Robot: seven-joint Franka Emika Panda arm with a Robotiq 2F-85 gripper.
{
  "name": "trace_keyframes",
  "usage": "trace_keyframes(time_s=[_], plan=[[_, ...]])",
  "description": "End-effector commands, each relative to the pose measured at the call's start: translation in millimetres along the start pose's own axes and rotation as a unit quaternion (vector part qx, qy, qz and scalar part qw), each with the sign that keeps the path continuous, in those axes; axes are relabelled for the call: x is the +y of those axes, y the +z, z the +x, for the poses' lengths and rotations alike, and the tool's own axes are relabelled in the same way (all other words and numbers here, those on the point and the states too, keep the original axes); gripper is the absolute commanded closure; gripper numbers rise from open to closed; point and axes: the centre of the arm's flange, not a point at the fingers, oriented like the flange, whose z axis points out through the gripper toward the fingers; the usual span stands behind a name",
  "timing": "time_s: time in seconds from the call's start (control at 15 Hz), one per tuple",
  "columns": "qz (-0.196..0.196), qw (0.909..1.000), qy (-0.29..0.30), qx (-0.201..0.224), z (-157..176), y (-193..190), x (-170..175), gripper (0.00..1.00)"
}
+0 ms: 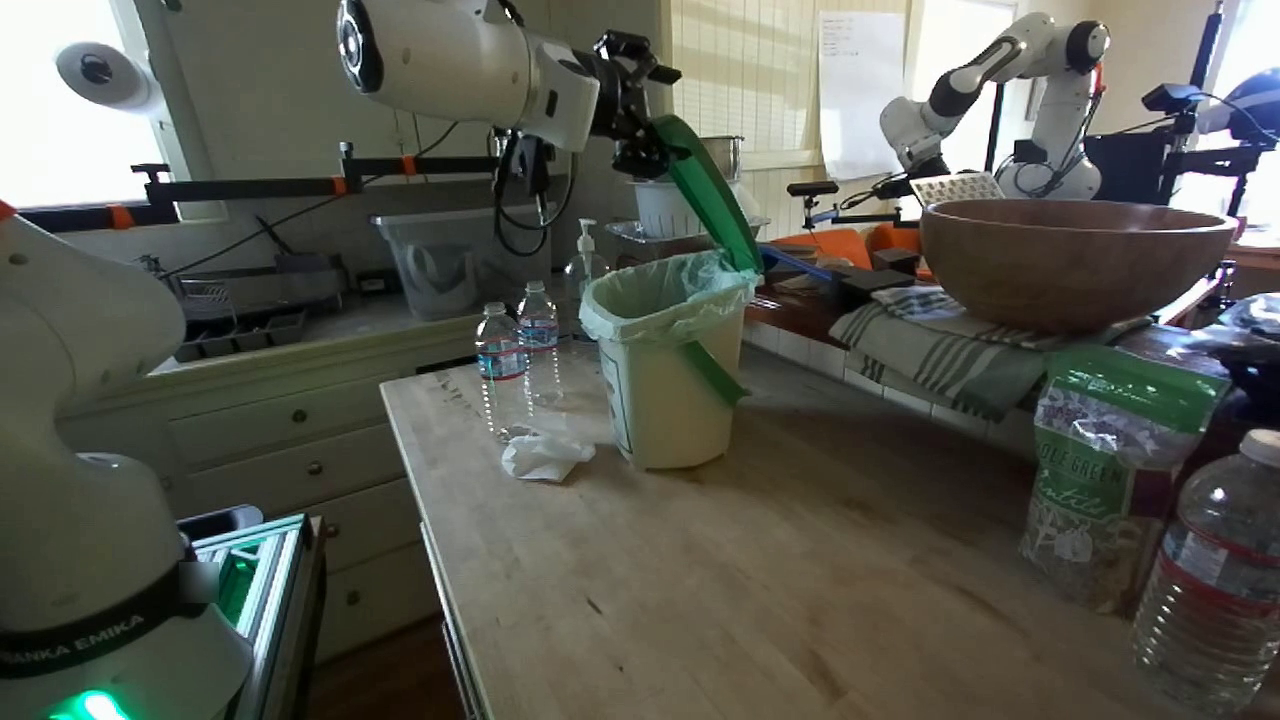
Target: Open the white and green bin.
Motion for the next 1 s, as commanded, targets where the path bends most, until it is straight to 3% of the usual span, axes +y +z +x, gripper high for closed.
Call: trace_keyframes(time_s=[0.0, 0.93], plan=[[0.009, 0.9999, 0.009, 0.010, -6.1, 23.2, 1.1, 0.00], [-0.012, 0.9996, 0.017, 0.016, 8.9, 46.4, 8.7, 0.00]])
